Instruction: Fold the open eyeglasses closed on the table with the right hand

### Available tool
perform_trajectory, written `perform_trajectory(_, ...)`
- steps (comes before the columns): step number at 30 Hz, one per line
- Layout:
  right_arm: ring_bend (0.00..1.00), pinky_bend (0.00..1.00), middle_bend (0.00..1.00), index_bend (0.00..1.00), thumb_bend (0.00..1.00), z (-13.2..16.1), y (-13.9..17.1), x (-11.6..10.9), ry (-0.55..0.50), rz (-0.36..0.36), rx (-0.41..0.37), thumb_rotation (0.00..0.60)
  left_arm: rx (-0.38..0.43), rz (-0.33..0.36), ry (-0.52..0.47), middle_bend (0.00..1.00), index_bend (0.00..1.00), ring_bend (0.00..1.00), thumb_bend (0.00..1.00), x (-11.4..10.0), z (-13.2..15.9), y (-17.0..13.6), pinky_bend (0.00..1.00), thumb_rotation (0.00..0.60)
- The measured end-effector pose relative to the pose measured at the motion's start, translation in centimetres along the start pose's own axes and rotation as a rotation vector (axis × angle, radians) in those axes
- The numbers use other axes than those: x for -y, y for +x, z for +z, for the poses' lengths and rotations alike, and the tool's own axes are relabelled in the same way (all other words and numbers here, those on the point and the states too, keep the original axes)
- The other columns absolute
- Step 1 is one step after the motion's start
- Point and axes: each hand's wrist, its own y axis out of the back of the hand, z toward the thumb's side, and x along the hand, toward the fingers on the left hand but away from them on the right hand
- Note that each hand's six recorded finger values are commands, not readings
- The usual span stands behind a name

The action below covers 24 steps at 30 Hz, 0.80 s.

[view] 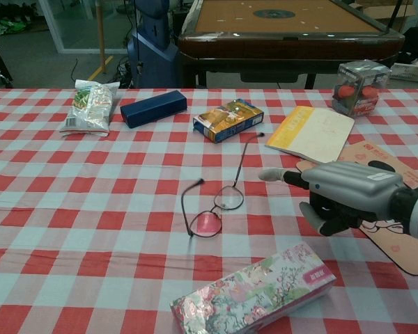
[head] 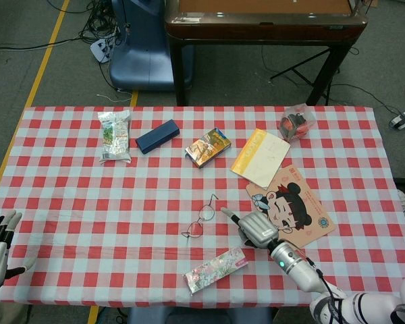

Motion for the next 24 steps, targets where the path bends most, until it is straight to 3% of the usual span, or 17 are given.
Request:
perform_trajectory(12, 1.00, 0.99, 1.00, 0.00, 0.72, -2.3, 0.5, -2.0, -0.019, -0.056, 0.063, 0.600, 0.015, -0.002, -0.004, 0.00, 0.00, 0.00, 0.16, 0.1, 0.6, 0.1, 0.00, 0.600)
perform_trajectory(24, 1.00, 0.99, 1.00, 0.00, 0.72, 0.4, -3.5, -3.6, -0.004, -0.068, -0.003, 0.600, -0.005, -0.006, 0.001, 0.00, 0.00, 0.00, 0.16, 0.1, 0.0, -0.3, 0.00, 0.600)
